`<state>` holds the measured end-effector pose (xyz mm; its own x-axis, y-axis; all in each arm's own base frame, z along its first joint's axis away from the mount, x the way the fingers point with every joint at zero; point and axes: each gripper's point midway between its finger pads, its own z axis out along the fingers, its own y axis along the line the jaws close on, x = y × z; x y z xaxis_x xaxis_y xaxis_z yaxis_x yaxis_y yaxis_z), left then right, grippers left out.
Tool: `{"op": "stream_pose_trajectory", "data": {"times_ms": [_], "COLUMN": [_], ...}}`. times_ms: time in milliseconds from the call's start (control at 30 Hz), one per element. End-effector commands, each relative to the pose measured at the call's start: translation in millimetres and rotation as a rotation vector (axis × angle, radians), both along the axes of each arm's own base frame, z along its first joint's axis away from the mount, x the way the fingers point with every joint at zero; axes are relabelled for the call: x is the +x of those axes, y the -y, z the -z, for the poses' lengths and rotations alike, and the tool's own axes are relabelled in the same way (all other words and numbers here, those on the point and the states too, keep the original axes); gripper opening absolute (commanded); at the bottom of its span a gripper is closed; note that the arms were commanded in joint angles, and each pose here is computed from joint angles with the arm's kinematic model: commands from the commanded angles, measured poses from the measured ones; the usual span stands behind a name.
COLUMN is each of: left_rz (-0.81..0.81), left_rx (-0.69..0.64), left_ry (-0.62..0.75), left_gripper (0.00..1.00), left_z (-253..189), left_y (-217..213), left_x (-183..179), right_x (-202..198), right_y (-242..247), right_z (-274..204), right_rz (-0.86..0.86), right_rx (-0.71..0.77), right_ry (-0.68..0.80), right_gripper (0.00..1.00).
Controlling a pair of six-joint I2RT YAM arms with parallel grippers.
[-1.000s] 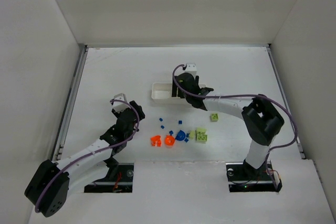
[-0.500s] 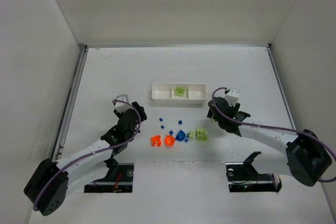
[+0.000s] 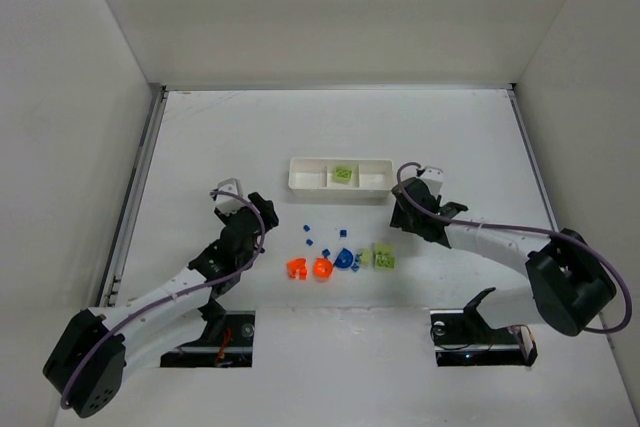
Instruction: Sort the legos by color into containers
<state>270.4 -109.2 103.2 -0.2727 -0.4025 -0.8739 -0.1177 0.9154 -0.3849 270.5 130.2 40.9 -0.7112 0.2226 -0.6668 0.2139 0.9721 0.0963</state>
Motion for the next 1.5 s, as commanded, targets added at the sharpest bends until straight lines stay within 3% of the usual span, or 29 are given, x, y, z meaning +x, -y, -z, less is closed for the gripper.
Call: {"op": "stream_pose_trajectory", "data": {"times_ms": [0, 100, 200, 367, 500, 733, 1000, 1167, 1233, 1300, 1467], "left_rz": [-0.003, -0.009, -0.009, -0.005, -0.002, 0.082, 0.28, 0.418, 0.468, 0.518, 0.629], "left_rx": [-0.016, -0.018, -0.02, -0.015, -0.013, 0.031, 0.042, 0.087, 0.104, 0.119, 0.171], "left_ry": [0.033, 0.036, 0.039, 0.032, 0.029, 0.036, 0.071, 0.067, 0.064, 0.061, 0.061], "left_gripper": [0.54, 0.54, 0.54, 0.54, 0.54, 0.48, 0.44, 0.44, 0.44, 0.44, 0.45], "left_z": [-7, -8, -9, -7, -6, -10, -25, -24, -23, -22, -22], "left_y": [-2, -4, -4, -3, -2, 24, 79, 126, 144, 164, 210], "left_x": [0, 0, 0, 0, 0, -3, -25, -50, -60, -70, -90], "right_x": [10, 9, 10, 16, 19, 42, 93, 113, 115, 117, 111], "right_y": [-16, -20, -20, -15, -26, -92, -161, -171, -174, -172, -141], "right_z": [-9, -3, -3, -6, -35, -104, -115, -101, -105, -114, -124], "right_rz": [-0.053, -0.071, -0.069, -0.044, -0.062, -0.212, -0.322, -0.316, -0.317, -0.313, -0.266], "right_rx": [0.062, 0.059, 0.044, 0.014, 0.029, 0.133, 0.183, 0.172, 0.185, 0.192, 0.2], "right_ry": [-0.013, -0.035, -0.039, -0.006, 0.084, 0.231, 0.291, 0.279, 0.298, 0.322, 0.366], "right_gripper": [0.6, 0.51, 0.49, 0.33, 0.32, 0.33, 0.33, 0.37, 0.45, 0.59, 0.69]}}
